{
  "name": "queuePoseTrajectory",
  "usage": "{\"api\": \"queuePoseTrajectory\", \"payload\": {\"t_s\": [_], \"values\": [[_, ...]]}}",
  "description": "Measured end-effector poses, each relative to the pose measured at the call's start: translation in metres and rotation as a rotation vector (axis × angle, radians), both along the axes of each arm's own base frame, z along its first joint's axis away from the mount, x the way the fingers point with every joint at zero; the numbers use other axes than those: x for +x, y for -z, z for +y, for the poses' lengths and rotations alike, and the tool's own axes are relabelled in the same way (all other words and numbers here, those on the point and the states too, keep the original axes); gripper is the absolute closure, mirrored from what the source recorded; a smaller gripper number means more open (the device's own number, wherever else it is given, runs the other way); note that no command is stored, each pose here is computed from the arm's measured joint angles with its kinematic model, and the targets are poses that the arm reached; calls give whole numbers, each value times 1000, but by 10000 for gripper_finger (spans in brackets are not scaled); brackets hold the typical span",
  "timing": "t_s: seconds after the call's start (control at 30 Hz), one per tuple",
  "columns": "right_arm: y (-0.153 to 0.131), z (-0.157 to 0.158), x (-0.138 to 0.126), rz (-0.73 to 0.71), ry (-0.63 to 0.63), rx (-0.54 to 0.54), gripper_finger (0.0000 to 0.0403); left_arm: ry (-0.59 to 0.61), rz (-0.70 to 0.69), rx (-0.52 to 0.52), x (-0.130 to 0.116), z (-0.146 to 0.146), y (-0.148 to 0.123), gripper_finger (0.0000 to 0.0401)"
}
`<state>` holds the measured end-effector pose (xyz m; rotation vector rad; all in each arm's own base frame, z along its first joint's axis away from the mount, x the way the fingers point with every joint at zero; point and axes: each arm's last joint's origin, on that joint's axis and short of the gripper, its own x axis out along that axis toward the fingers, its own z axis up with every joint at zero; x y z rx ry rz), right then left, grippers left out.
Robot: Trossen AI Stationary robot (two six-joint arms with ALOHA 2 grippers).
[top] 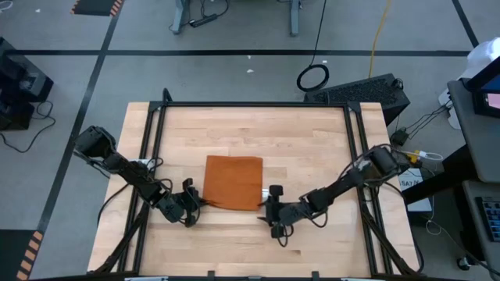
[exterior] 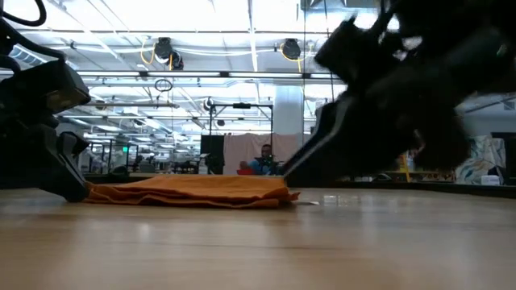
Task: Roll towel
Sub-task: Roll the brown towel
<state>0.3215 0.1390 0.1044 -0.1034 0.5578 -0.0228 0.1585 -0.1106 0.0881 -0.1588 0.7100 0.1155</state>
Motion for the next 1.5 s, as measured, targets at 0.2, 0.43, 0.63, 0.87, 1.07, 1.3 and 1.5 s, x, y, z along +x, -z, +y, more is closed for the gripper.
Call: {"api": "queuePoseTrajectory", "payload": {"t_s": [0.2, 0.43, 0.63, 0.87, 1.07, 1.3, 1.5], "values": [[16, -10, 19, -179, 64, 36, 199, 0, 0, -4, 0, -1, 0, 381], [50, -24, 24, -114, 106, 203, 200, 0, 0, -4, 0, -1, 0, 380], [56, -25, 23, -90, 128, 217, 229, 5, -4, -17, 0, -1, 0, 380], [56, -25, 22, -66, 110, 201, 349, 19, -25, -50, 2, -3, -2, 372], [56, -23, 22, -53, 94, 290, 387, 87, -20, -45, -3, -11, -2, 305], [37, -36, 27, -51, 83, 450, 395, 149, -142, 19, 2, -30, -25, 216], [10, -54, 28, -39, 152, 560, 397, 119, -276, 250, 16, -42, -49, 180]]}}
